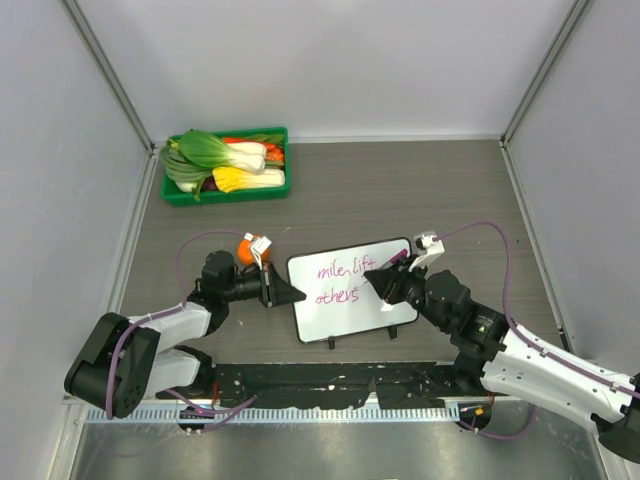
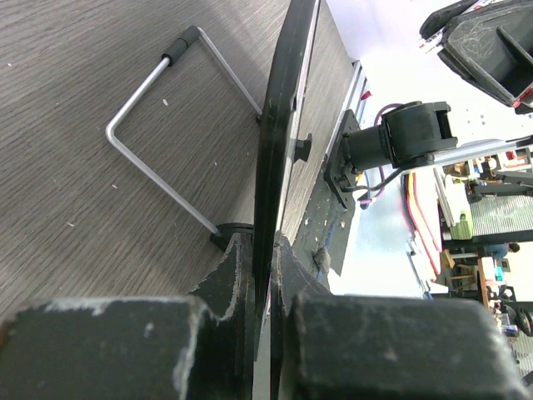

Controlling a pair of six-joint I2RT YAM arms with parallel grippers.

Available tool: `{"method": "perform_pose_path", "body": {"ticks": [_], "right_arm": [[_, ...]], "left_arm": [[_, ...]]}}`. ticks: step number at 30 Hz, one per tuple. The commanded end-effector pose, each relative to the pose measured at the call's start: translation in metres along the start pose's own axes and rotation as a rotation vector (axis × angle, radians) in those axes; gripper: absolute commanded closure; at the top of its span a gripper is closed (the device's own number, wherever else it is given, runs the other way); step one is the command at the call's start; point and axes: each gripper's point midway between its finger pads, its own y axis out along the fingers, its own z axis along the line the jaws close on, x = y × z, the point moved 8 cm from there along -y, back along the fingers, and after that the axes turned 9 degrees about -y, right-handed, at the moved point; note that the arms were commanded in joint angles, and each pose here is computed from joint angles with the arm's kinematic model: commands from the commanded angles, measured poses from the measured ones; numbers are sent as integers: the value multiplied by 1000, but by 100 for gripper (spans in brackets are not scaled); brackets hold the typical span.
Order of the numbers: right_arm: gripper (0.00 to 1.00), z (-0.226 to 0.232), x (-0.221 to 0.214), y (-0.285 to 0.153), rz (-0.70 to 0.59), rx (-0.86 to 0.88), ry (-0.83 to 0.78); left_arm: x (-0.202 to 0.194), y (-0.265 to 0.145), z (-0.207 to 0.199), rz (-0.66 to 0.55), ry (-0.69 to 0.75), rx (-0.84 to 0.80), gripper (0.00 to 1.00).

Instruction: Write a sentence on the whiteboard

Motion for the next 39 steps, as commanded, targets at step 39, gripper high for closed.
{"method": "perform_pose_path", "body": {"ticks": [39], "right_arm": [[99,-41,-40,2,60,-239,-51]], "left_arm": [[2,1,21,-58,23,121,100]]}}
